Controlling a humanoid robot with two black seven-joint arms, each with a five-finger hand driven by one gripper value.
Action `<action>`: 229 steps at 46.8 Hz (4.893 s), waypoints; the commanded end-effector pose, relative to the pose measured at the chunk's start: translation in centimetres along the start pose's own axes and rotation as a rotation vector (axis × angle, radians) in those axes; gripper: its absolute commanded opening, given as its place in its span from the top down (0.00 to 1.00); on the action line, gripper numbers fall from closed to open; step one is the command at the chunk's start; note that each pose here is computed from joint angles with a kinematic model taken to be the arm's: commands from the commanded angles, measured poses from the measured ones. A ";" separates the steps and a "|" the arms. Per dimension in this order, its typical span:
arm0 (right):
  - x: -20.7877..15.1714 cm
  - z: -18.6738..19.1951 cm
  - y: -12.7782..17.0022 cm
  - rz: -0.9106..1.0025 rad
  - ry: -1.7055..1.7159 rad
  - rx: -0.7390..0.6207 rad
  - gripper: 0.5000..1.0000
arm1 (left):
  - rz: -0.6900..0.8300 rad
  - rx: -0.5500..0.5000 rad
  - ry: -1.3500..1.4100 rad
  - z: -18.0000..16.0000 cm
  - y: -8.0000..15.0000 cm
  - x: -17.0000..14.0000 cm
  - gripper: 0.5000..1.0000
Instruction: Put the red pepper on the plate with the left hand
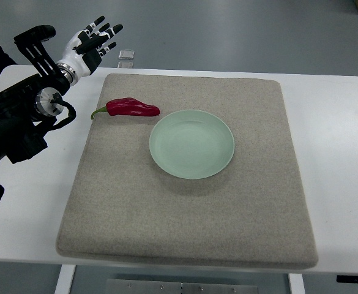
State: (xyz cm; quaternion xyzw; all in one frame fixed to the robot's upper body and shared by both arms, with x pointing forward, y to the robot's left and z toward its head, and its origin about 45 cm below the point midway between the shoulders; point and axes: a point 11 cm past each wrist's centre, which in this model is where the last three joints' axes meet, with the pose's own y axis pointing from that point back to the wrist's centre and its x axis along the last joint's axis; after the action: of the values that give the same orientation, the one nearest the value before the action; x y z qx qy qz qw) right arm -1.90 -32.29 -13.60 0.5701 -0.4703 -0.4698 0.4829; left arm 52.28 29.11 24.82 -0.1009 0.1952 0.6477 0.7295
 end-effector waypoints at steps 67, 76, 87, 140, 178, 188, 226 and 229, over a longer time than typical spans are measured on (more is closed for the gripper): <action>0.0 0.0 0.0 0.000 0.000 0.000 0.14 | -0.013 -0.036 -0.006 0.4 0.0 -0.2 0.02; 0.0 0.0 0.0 0.000 0.000 0.000 0.14 | -0.039 -0.013 -0.147 0.5 -0.2 -0.7 0.04; 0.0 0.0 0.0 0.000 0.000 0.000 0.14 | -0.093 0.051 -0.499 -0.6 -0.4 -1.9 0.04; 0.0 0.0 0.0 0.000 0.000 0.000 0.14 | -0.600 0.224 -1.650 -2.7 0.9 -4.6 0.04; 0.0 0.0 0.0 0.000 0.000 0.000 0.14 | -0.672 0.233 -1.717 -3.0 1.7 -3.3 0.05; 0.0 0.0 0.0 0.000 0.000 0.000 0.14 | -0.655 0.240 -1.722 -2.7 1.6 -2.8 0.25; 0.0 0.0 0.0 0.000 0.000 0.000 0.14 | -0.656 0.243 -1.724 -2.8 1.7 -2.7 1.00; 0.0 0.0 0.0 0.000 0.000 0.000 0.14 | -0.656 0.243 -1.724 -2.8 1.7 -2.7 1.00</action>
State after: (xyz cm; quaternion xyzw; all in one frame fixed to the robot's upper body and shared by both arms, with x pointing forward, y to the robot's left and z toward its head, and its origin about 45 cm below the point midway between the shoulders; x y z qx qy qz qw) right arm -1.90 -32.29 -13.60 0.5701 -0.4702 -0.4698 0.4829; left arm 49.93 25.73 23.53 0.4419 -0.3856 0.2352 0.7751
